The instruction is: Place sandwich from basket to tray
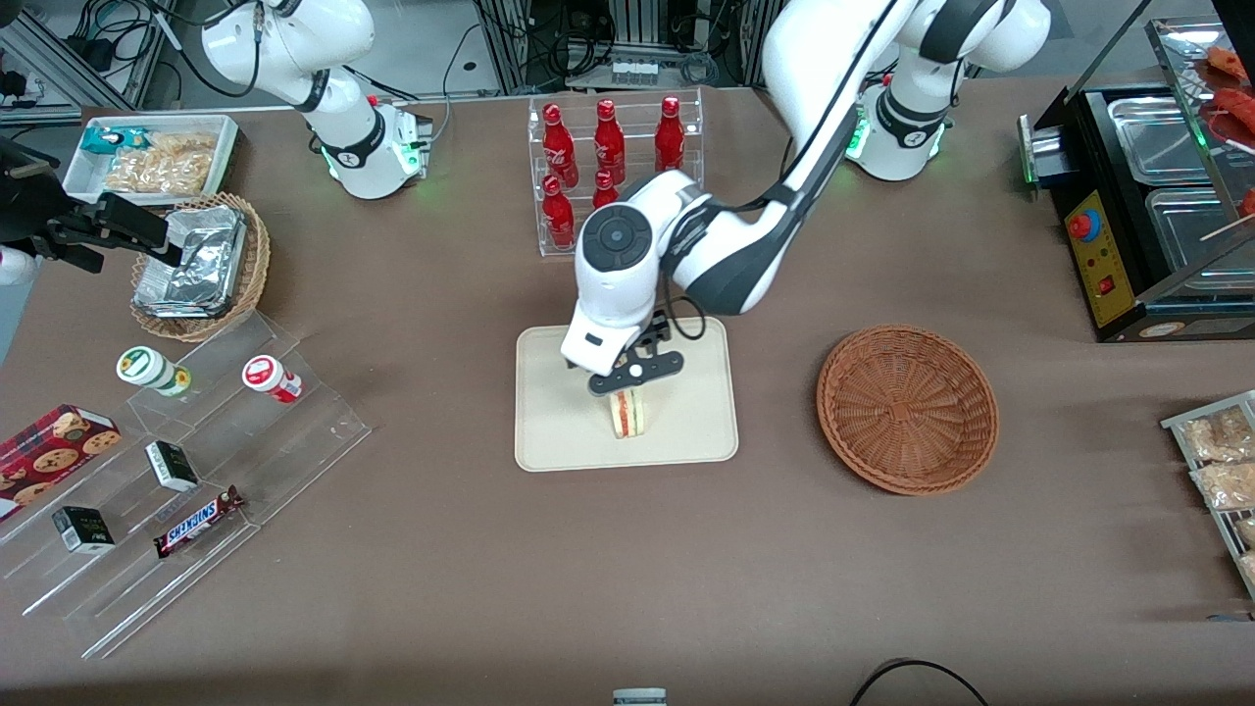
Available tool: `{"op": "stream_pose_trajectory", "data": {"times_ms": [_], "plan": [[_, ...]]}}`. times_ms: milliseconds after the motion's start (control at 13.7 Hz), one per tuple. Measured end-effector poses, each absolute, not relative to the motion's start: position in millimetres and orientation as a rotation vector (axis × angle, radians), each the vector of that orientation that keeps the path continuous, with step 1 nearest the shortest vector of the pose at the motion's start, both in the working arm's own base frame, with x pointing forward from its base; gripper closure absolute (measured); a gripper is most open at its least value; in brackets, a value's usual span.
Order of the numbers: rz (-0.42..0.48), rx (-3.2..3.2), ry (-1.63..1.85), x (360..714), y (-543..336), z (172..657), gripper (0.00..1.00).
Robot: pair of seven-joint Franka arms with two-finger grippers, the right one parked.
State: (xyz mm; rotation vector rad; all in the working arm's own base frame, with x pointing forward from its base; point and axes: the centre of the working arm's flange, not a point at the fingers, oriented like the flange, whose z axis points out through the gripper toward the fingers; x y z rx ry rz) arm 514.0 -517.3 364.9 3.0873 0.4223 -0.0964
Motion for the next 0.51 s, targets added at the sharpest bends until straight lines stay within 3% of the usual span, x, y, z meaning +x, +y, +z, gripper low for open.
{"op": "stream_pose_trajectory", "data": {"times_ms": [220, 512], "plan": [[-0.25, 3.201, 0.461, 526.1, -462.8, 386.2, 0.0], [-0.275, 3.279, 0.503, 550.0, -394.0, 386.9, 0.0]]}}
